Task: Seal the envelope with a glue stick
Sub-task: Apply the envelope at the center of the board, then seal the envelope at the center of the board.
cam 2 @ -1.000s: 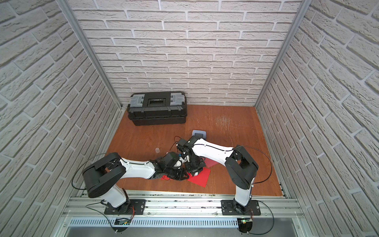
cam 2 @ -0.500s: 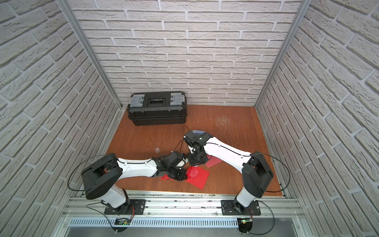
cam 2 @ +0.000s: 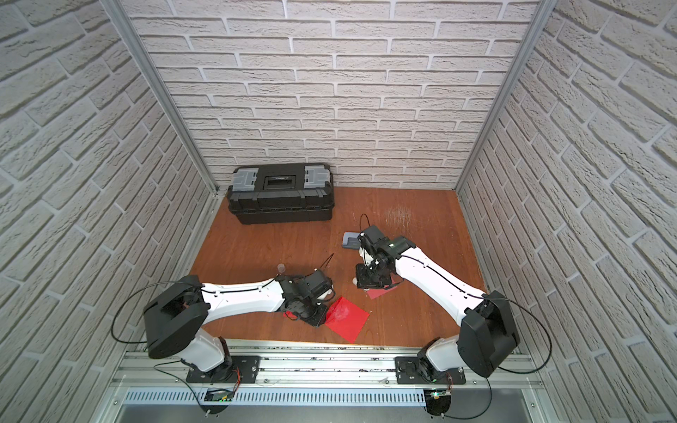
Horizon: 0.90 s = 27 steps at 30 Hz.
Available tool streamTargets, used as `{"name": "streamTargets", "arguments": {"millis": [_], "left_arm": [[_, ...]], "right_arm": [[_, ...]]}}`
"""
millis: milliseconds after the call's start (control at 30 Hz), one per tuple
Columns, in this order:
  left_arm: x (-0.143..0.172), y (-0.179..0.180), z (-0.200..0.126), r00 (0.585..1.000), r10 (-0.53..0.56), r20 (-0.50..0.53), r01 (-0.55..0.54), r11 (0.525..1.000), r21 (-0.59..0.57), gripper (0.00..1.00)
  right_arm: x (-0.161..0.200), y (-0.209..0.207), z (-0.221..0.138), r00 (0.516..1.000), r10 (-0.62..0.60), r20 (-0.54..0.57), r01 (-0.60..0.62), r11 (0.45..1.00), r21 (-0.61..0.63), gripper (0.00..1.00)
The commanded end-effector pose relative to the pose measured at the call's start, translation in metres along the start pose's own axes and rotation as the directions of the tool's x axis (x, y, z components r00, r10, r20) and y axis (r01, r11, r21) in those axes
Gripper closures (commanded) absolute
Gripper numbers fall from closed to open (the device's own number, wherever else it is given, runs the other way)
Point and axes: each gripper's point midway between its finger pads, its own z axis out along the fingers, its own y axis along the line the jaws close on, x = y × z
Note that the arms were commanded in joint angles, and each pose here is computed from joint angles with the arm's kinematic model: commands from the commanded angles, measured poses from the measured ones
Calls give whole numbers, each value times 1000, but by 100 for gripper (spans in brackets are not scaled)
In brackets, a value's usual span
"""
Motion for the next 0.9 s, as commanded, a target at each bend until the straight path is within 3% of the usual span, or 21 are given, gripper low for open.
{"name": "streamTargets", "arguments": {"millis": [0,467,867], "left_arm": [[-10,-4,-17,999,23,28,-23,1000,-11,66],[-47,-18,-12,998,11,66,-12,1000,12,72],[-57,-17,-12,997,14,71,-13,1000,-19,93]], "right_arm": [[3,-5,-10,1000,-11,20,11,1000,-19,97],[6,-9,-23,999,-16,33,18,999,-48,97],[11,-8,-27,999,-28,24,29,998,-51,97]]}}
